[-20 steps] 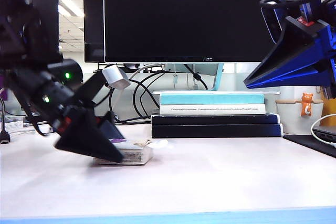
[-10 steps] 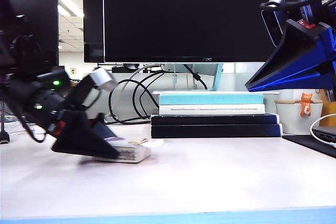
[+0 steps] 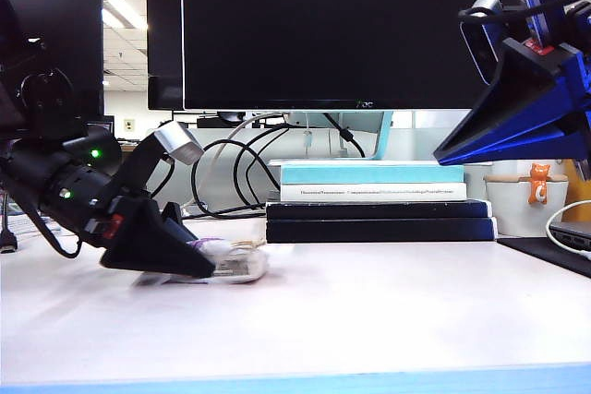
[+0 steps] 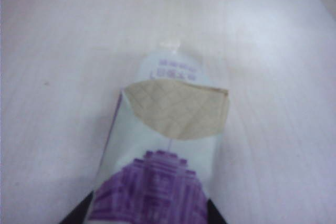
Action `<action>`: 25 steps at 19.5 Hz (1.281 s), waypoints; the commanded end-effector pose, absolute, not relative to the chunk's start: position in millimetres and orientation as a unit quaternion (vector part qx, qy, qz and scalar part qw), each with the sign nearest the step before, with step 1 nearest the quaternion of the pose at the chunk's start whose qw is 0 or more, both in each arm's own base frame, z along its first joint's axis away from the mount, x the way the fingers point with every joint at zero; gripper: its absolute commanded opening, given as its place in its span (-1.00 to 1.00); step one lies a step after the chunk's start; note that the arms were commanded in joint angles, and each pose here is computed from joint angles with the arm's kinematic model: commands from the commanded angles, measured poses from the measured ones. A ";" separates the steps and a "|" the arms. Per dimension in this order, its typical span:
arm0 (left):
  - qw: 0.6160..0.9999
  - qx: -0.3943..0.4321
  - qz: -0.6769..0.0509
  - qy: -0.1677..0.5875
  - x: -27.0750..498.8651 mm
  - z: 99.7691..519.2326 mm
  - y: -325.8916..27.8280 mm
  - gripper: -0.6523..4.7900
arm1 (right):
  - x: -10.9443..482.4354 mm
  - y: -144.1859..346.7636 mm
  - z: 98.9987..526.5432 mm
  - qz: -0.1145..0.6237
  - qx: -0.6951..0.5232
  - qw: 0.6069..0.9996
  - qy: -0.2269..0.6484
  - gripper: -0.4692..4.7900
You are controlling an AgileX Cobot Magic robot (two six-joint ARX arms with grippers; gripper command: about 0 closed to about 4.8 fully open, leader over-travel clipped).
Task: Pick up a packet of tissues from the table with the left hand, then take a tissue from it with the right hand.
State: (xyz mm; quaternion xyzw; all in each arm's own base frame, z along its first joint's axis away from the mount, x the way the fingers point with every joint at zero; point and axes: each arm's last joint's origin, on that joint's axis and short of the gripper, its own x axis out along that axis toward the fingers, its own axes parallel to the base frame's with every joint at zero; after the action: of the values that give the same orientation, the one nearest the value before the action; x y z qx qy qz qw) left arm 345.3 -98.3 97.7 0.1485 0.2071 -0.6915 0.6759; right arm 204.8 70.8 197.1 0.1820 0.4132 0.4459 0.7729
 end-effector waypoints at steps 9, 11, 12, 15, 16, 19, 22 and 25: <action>0.641 0.227 -0.700 0.219 314.0 148.2 -148.6 -0.03 | 213.1 77.1 217.7 0.530 0.241 0.734 0.350 -0.84; 0.631 0.242 -0.710 0.198 305.3 161.0 -161.8 -0.03 | 213.6 78.1 222.1 0.546 0.268 0.709 0.355 -0.84; 0.631 0.248 -0.712 0.182 300.6 173.0 -165.5 -0.04 | 213.7 78.6 224.8 0.550 0.296 0.688 0.369 -0.78; 0.642 0.241 -0.712 0.155 290.6 201.8 -168.2 -0.12 | 214.4 79.4 230.2 0.561 0.328 0.657 0.383 -0.29; 0.642 0.246 -0.711 0.144 287.3 209.2 -169.4 -0.12 | 215.4 79.8 233.4 0.561 0.340 0.649 0.385 -0.29; 0.643 0.244 -0.715 0.122 281.0 223.2 -171.2 -0.12 | 218.0 80.6 244.3 0.574 0.354 0.638 0.372 -0.31; 0.640 0.227 -0.724 0.121 278.4 225.2 -176.6 -0.12 | 218.2 80.8 244.3 0.574 0.355 0.637 0.373 -0.31; 0.632 0.225 -0.734 0.105 274.9 228.0 -184.5 -0.12 | 220.7 81.4 240.1 0.570 0.359 0.633 0.381 -0.31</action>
State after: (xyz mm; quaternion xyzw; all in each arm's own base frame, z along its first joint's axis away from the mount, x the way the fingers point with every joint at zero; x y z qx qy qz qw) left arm 276.2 -181.5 224.8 0.2255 0.1181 -0.7297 0.6346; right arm 219.6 80.5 239.3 0.3612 0.3823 0.5647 0.6360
